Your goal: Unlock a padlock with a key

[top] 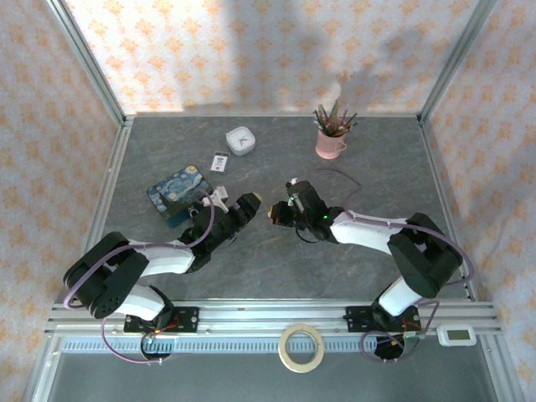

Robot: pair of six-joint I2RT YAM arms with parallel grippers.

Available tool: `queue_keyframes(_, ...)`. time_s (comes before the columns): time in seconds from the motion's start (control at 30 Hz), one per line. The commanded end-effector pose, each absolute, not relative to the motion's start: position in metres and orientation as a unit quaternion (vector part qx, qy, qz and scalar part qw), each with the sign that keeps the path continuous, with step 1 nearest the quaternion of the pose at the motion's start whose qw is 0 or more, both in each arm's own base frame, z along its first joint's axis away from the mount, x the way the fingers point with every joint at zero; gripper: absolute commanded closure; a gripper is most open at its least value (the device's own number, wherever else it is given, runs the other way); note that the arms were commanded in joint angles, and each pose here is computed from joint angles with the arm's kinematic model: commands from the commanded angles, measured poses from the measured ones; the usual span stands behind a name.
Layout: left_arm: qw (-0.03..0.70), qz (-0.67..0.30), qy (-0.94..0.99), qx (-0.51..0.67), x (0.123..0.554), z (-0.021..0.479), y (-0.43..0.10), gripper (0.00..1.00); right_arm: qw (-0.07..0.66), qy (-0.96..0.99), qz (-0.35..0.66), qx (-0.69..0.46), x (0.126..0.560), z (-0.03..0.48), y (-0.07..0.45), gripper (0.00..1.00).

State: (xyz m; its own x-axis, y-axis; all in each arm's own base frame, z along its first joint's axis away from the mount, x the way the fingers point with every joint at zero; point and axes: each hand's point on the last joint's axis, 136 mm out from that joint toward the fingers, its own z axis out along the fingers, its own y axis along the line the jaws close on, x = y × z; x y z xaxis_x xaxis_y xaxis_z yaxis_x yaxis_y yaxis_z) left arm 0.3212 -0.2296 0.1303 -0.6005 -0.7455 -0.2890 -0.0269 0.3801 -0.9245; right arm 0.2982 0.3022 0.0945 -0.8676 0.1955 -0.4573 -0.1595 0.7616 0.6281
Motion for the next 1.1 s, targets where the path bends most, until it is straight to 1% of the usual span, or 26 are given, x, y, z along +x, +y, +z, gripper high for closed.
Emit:
queue_keyframes(0.0,0.368,-0.537,0.703,-0.286,0.329,0.153,-0.24,0.28,0.285,0.875,0.388,0.052,0.306,0.122,0.304,1.0)
queue_keyframes(0.07,0.362,-0.542,0.7,-0.293,0.329,0.153,-0.245,0.3,0.294,0.865,0.4,0.069,0.308,0.124,0.303,1.0)
queue_keyframes(0.2,0.354,-0.541,0.699,-0.306,0.332,0.148,-0.25,0.31,0.308,0.844,0.429,0.091,0.31,0.133,0.302,1.0)
queue_keyframes(0.33,0.349,-0.541,0.699,-0.312,0.336,0.146,-0.253,0.32,0.309,0.839,0.439,0.089,0.31,0.134,0.305,1.0)
queue_keyframes(0.53,0.349,-0.542,0.701,-0.305,0.341,0.147,-0.259,0.43,0.307,0.837,0.445,0.083,0.308,0.135,0.307,1.0)
queue_keyframes(0.67,0.35,-0.542,0.703,-0.3,0.341,0.145,-0.261,0.54,0.308,0.836,0.447,0.08,0.307,0.136,0.307,1.0)
queue_keyframes(0.83,0.353,-0.539,0.708,-0.288,0.342,0.145,-0.264,0.69,0.307,0.837,0.445,0.081,0.306,0.134,0.305,1.0)
queue_keyframes(1.07,0.365,-0.522,0.714,-0.29,0.342,0.141,-0.257,0.75,0.309,0.838,0.443,0.078,0.305,0.135,0.304,1.0)
